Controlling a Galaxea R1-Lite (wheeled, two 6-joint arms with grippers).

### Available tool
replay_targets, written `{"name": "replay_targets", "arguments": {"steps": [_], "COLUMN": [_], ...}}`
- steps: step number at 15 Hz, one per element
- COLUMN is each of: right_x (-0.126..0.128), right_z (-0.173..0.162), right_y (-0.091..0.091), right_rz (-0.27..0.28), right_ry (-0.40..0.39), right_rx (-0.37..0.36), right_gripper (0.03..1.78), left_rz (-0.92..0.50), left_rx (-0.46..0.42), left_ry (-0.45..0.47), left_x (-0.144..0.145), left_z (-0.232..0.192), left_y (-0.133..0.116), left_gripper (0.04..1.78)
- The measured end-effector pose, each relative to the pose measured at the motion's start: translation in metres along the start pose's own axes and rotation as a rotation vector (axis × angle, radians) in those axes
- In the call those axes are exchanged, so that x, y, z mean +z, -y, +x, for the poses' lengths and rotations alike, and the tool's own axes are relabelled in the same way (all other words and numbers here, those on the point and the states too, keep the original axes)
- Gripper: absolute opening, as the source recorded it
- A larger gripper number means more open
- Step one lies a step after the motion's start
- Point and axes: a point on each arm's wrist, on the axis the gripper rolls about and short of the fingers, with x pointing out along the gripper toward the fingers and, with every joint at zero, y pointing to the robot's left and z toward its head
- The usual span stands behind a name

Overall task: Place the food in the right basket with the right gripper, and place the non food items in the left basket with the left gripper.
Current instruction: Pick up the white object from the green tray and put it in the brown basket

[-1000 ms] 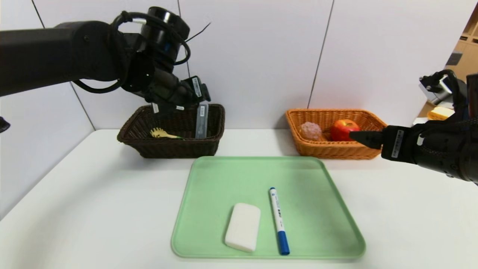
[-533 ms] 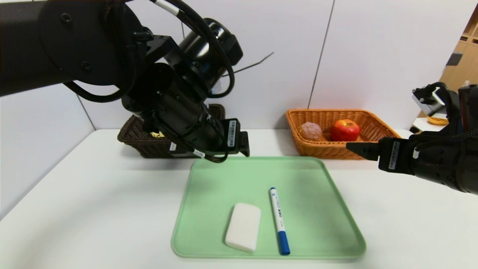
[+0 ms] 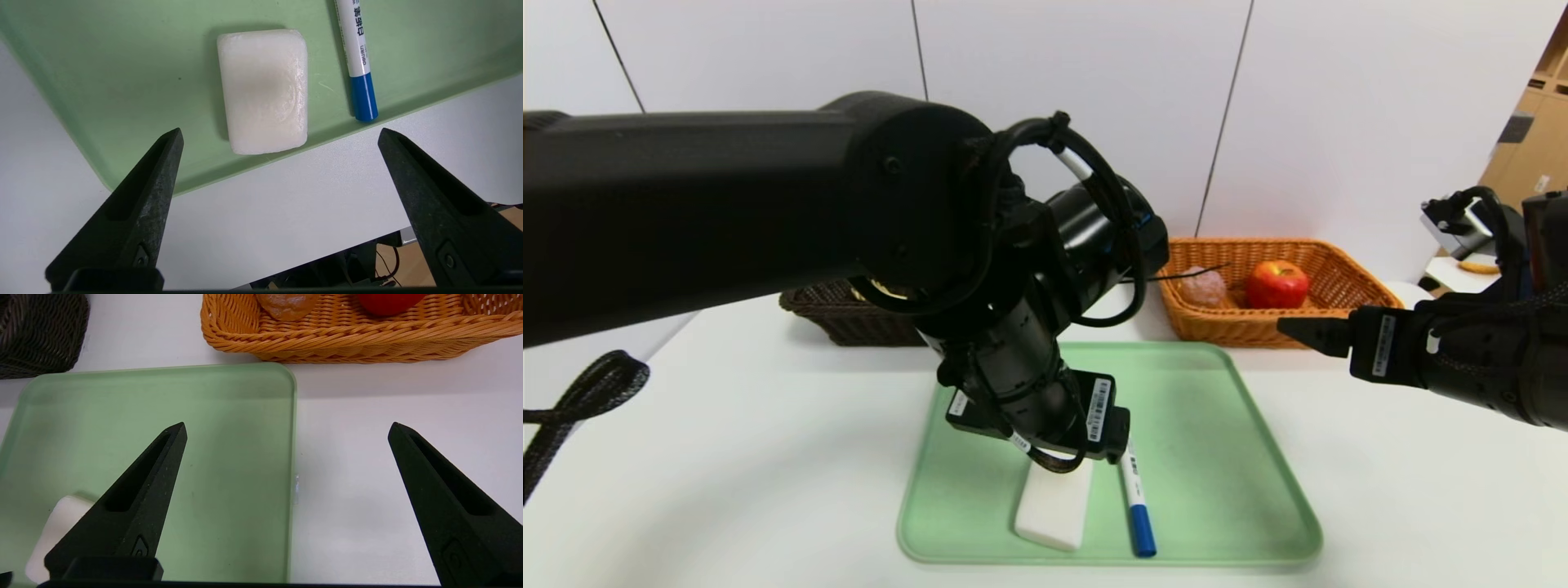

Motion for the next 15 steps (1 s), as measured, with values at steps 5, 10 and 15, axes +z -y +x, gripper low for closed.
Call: {"name": "replay_targets", "arguments": {"steps": [5,10,15], "right_x": [-0.006,-0.006,-0.010], "right_z": [0.003,0.008,0.009], "right_y": [0.001,0.001,0.002], "right_rz": [0.002,0.005,0.005], "right_ry": [-0.035,-0.004,-0.009], "right_rx": [0.028,0.041,0.037], "right_gripper": [1.70,1.70,1.70], "left_rz": [-0.015,-0.014,-0.046], "left_rx": [0.012,0.037,0.065], "left_ry": [-0.069,-0.101,-0.132], "left_x": [0.001,0.001,0.001], "left_z": [0.029,0.046,0.062], "left_y": [0.007,0.009,0.008], "left_gripper": [1.69,1.69,1.69]}}
